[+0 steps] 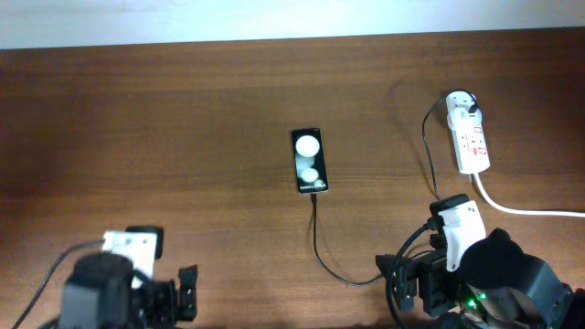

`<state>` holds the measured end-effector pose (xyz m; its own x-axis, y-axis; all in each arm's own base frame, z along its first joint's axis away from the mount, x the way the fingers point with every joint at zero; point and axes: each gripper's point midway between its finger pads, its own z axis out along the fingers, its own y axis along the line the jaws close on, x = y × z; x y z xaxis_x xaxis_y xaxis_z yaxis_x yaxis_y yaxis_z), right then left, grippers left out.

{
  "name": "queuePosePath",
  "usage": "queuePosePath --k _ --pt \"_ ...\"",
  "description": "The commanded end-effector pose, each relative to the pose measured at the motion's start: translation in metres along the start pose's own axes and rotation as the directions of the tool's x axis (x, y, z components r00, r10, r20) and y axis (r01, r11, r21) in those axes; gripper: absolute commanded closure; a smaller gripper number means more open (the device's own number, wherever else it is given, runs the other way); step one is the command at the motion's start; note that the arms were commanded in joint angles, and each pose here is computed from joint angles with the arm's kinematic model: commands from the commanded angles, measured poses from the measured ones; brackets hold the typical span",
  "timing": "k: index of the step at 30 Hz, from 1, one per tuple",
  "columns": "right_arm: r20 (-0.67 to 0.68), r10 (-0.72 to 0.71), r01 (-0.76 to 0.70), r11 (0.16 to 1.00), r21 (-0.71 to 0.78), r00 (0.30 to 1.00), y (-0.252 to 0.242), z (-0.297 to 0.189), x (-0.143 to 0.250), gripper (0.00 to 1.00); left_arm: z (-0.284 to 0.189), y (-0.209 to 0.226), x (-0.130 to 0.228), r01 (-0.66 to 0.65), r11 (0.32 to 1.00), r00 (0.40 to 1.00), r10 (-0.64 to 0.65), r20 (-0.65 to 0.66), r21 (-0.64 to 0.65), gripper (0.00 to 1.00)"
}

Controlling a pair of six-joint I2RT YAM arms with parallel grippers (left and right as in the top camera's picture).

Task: Plug charger to phone and switch on socket

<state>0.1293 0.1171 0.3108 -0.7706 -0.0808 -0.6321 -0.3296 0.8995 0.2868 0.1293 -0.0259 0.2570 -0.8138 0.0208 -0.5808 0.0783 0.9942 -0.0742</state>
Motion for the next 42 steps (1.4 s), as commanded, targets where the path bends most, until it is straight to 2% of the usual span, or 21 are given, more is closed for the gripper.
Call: queuePosePath --k 1,5,6,10,15,20,24,25,27,29,30,33,34,38,39,41,42 --pt "0.015 0.002 -0.002 1.000 0.007 1.000 -0.001 -0.002 -0.004 0.01 -0.025 0.009 0.008 0.021 1.000 0.989 -0.020 0.149 -0.009 0.01" --pt "0.015 0.001 -0.002 1.000 0.007 1.000 -0.001 -0.002 -0.004 0.01 -0.059 0.031 0.027 0.108 0.992 0.928 -0.074 0.366 -0.072 0.01" --pt "0.015 0.002 -0.002 1.000 0.007 1.000 -0.001 -0.002 -0.004 0.01 -0.062 0.034 0.030 0.135 0.987 0.918 -0.092 0.387 -0.085 0.01" --pt "0.015 0.002 -0.002 1.000 0.007 1.000 -0.001 -0.002 -0.003 0.01 -0.067 0.049 0.039 0.286 0.936 0.891 -0.182 0.416 -0.203 0.01" --pt "-0.032 -0.001 -0.001 0.999 -0.052 0.999 0.009 -0.002 0.005 0.01 -0.078 0.063 0.047 0.331 0.904 0.864 -0.174 0.472 -0.272 0.01" --pt "-0.034 0.000 -0.001 0.999 -0.053 0.999 0.009 -0.001 0.005 0.01 -0.081 0.063 0.049 0.333 0.905 0.854 -0.170 0.491 -0.265 0.01" --pt "-0.006 0.002 -0.002 1.000 -0.024 1.000 0.006 0.001 -0.002 0.01 -0.097 0.060 0.068 0.355 0.906 0.782 -0.154 0.604 -0.229 0.01" --pt "0.003 0.017 -0.017 1.000 0.010 1.000 0.002 0.003 -0.005 0.07 -0.100 0.059 0.071 0.367 0.901 0.768 -0.154 0.622 -0.230 0.01" --pt "-0.011 0.047 -0.046 0.996 0.082 0.999 -0.003 0.017 -0.010 0.08 -0.103 0.059 0.076 0.383 0.894 0.750 -0.155 0.643 -0.232 0.01" --pt "-0.059 0.030 -0.019 0.984 0.179 0.998 -0.006 0.042 -0.014 0.22 -0.103 0.059 0.076 0.384 0.894 0.747 -0.154 0.646 -0.231 0.01" --pt "-0.103 0.054 -0.028 0.971 0.239 0.993 -0.007 0.061 -0.014 0.36 -0.103 0.059 0.076 0.385 0.894 0.747 -0.155 0.646 -0.231 0.01" --pt "-0.180 0.129 -0.061 0.937 0.343 0.975 -0.010 0.096 -0.009 0.49 -0.103 0.059 0.076 0.384 0.894 0.747 -0.154 0.646 -0.231 0.01" --pt "-0.185 0.195 -0.108 0.911 0.398 0.963 -0.020 0.107 -0.010 0.63 -0.103 0.059 0.076 0.384 0.894 0.747 -0.154 0.646 -0.231 0.01" --pt "-0.117 0.425 -0.292 0.772 0.564 0.898 -0.086 0.119 -0.024 0.80 -0.103 0.059 0.076 0.384 0.894 0.747 -0.154 0.646 -0.231 0.01" --pt "-0.068 0.494 -0.358 0.711 0.605 0.867 -0.110 0.114 -0.027 0.96 -0.103 0.059 0.076 0.384 0.894 0.748 -0.154 0.646 -0.231 0.01" --pt "-0.013 0.570 -0.436 0.644 0.628 0.822 -0.148 0.100 -0.035 0.96 -0.103 0.059 0.076 0.384 0.894 0.747 -0.154 0.646 -0.230 0.01" --pt "-0.006 0.594 -0.465 0.636 0.616 0.805 -0.155 0.095 -0.037 0.96 -0.103 0.059 0.076 0.384 0.894 0.748 -0.154 0.646 -0.230 0.01"
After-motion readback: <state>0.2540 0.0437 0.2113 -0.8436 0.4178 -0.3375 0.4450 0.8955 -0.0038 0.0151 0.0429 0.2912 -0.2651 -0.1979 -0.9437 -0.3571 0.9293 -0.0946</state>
